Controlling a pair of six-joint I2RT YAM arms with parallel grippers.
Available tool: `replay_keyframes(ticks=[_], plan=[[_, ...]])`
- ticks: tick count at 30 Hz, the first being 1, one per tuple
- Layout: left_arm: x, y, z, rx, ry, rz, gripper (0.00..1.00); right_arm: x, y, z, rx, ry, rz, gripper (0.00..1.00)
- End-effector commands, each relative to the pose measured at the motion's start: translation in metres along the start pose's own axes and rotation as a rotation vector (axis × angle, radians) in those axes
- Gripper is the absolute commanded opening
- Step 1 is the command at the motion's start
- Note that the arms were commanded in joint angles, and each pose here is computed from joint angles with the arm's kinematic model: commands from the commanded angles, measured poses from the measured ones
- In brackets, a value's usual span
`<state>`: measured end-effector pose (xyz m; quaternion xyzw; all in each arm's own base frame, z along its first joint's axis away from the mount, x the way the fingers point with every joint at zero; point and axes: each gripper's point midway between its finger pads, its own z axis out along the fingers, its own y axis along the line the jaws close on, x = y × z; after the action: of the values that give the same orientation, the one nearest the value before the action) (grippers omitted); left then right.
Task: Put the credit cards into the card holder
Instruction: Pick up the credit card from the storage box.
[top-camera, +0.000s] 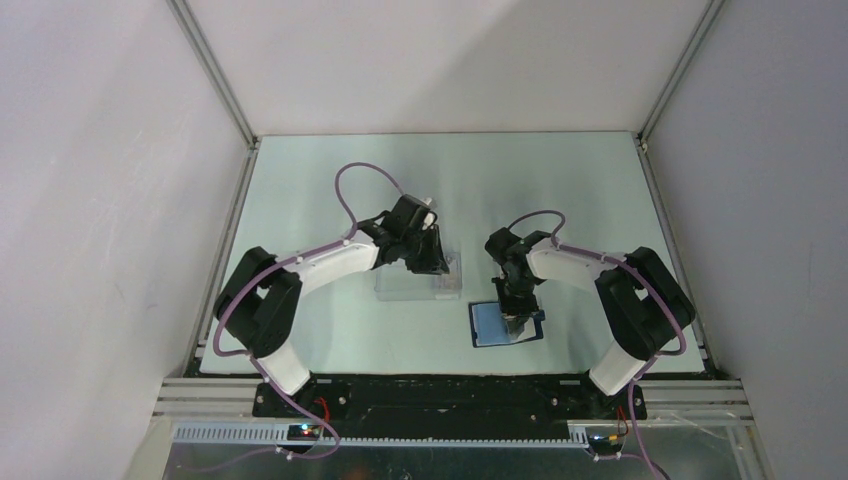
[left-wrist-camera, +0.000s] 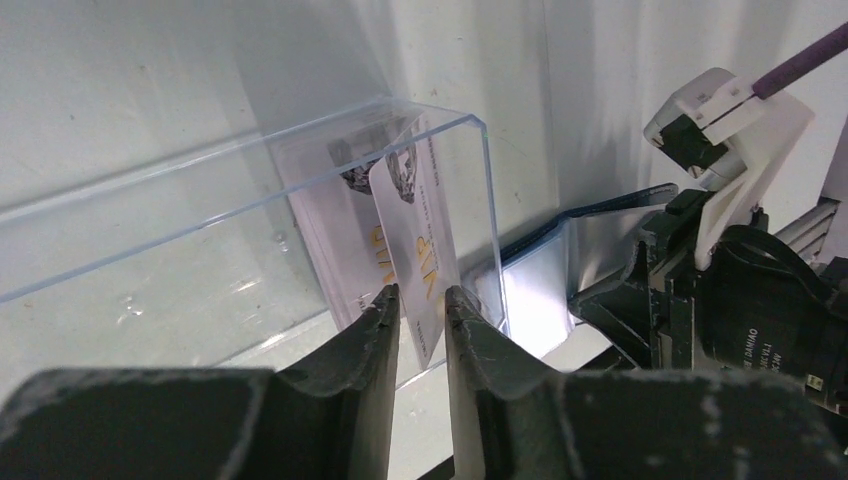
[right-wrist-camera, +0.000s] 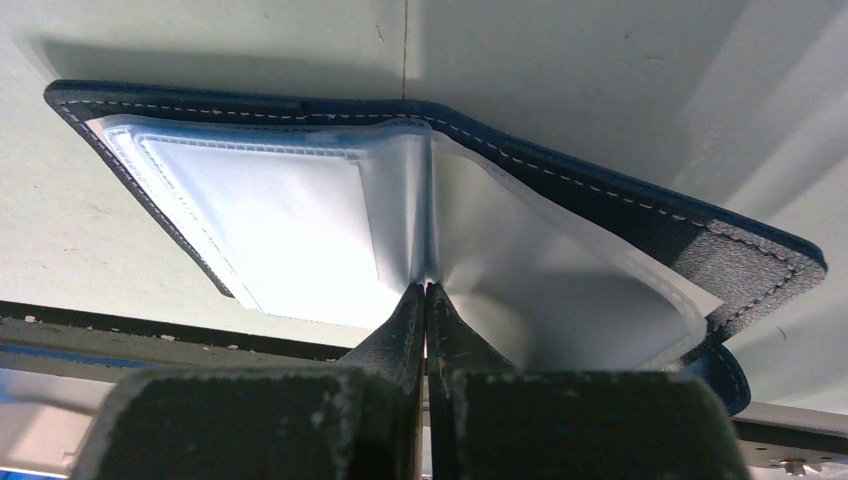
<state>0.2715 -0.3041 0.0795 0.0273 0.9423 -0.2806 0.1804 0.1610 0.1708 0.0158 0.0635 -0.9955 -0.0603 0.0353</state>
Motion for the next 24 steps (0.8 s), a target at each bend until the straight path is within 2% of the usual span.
replay_keyframes(ticks=[1, 16, 24], plan=[[-0.017, -0.035, -0.011, 0.096, -0.050, 0.036, 0.27, 0.001, 0.000, 0.004, 0.004, 0.004, -0.018, 0.00], [-0.012, -0.023, 0.004, 0.049, -0.032, 0.013, 0.30, 0.001, 0.000, 0.005, 0.003, 0.009, -0.025, 0.00], [-0.008, -0.018, 0.013, 0.028, -0.016, 0.010, 0.24, 0.001, 0.001, 0.004, 0.003, 0.005, -0.025, 0.00]])
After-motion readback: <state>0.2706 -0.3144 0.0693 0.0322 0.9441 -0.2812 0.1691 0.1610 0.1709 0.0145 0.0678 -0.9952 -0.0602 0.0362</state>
